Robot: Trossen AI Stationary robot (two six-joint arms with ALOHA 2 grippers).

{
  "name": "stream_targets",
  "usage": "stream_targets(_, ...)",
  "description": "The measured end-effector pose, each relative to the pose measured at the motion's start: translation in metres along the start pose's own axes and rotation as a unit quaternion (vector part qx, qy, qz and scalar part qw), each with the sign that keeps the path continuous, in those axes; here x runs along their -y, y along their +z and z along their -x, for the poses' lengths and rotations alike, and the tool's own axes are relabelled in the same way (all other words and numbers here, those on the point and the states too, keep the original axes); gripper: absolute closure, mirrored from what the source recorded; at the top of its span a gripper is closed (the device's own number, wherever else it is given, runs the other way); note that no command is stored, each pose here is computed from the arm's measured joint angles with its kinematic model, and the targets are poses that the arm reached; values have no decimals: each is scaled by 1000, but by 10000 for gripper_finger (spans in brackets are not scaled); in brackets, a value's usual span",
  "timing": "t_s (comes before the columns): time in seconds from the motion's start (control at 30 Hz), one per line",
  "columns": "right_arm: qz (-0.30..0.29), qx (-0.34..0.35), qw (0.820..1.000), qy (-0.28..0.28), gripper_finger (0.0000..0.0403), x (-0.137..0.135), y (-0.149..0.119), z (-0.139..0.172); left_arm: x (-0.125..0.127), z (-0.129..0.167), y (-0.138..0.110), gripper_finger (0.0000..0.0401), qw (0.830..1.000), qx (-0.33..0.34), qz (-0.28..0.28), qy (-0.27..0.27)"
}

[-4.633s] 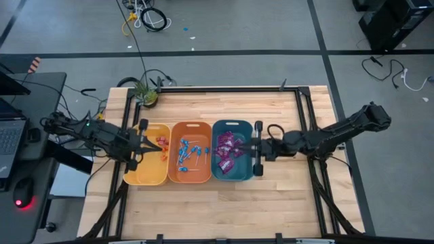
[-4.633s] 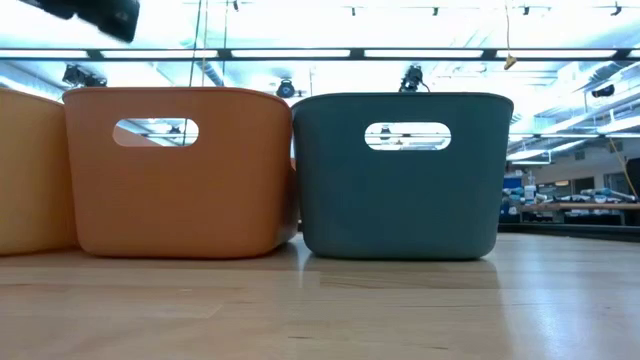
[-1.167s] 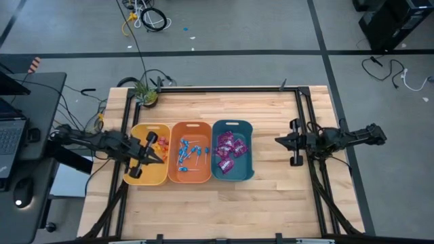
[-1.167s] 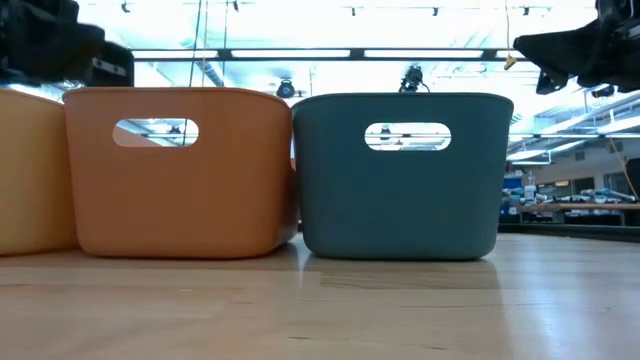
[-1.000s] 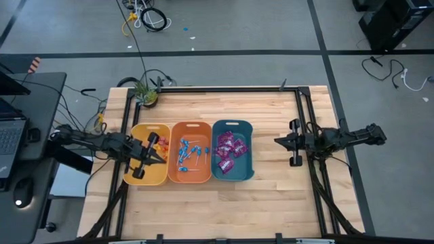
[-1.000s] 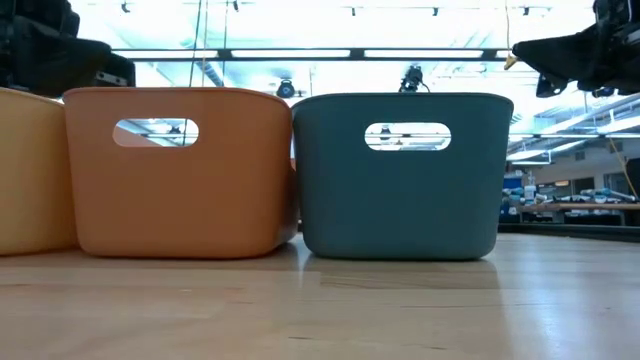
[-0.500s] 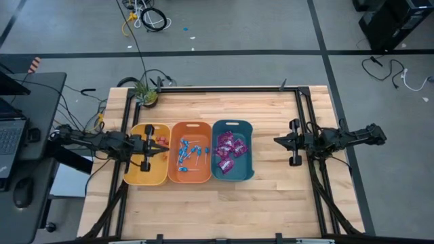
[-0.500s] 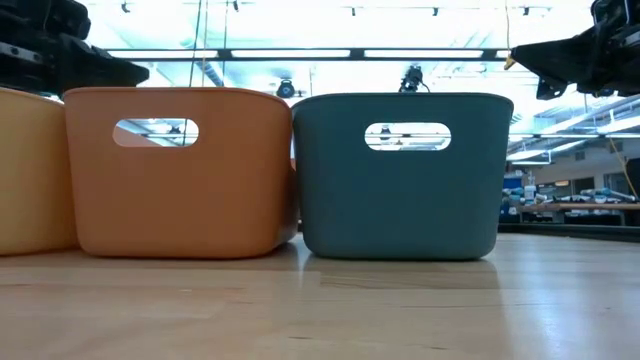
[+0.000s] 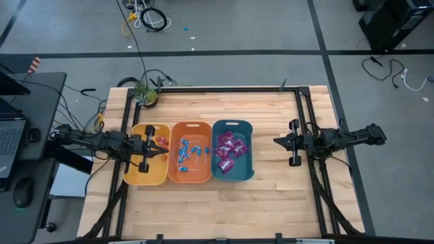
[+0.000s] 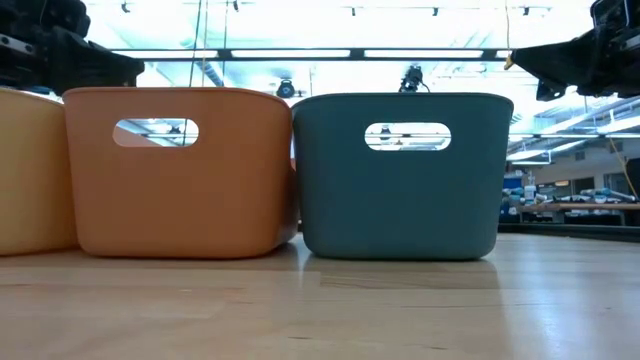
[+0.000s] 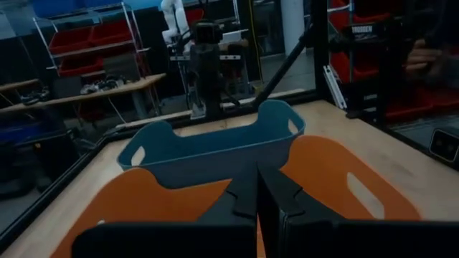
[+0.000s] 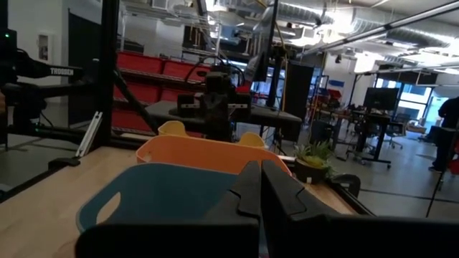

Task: Sort candy
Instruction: Return to Home Position

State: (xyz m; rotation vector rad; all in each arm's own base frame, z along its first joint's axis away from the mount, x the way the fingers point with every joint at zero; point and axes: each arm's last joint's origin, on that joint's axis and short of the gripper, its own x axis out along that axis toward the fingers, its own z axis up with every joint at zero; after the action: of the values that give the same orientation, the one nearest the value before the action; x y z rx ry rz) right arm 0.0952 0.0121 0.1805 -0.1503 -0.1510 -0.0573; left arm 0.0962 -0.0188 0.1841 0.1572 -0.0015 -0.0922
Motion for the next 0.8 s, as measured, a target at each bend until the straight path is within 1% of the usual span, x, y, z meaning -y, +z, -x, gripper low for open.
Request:
stream_targets(0.33, 0, 1, 1000, 0, 403, 0, 0, 0, 0, 0, 2, 397, 1000, 9, 4, 4)
stream_targets(0.57, 0, 1, 1000, 0, 402, 0, 0, 0, 0, 0, 2, 396, 999, 9, 40, 4)
stream_targets(0.8, 0, 1, 1000, 0, 402, 0, 0, 0, 0, 0, 2, 396, 999, 9, 43, 4)
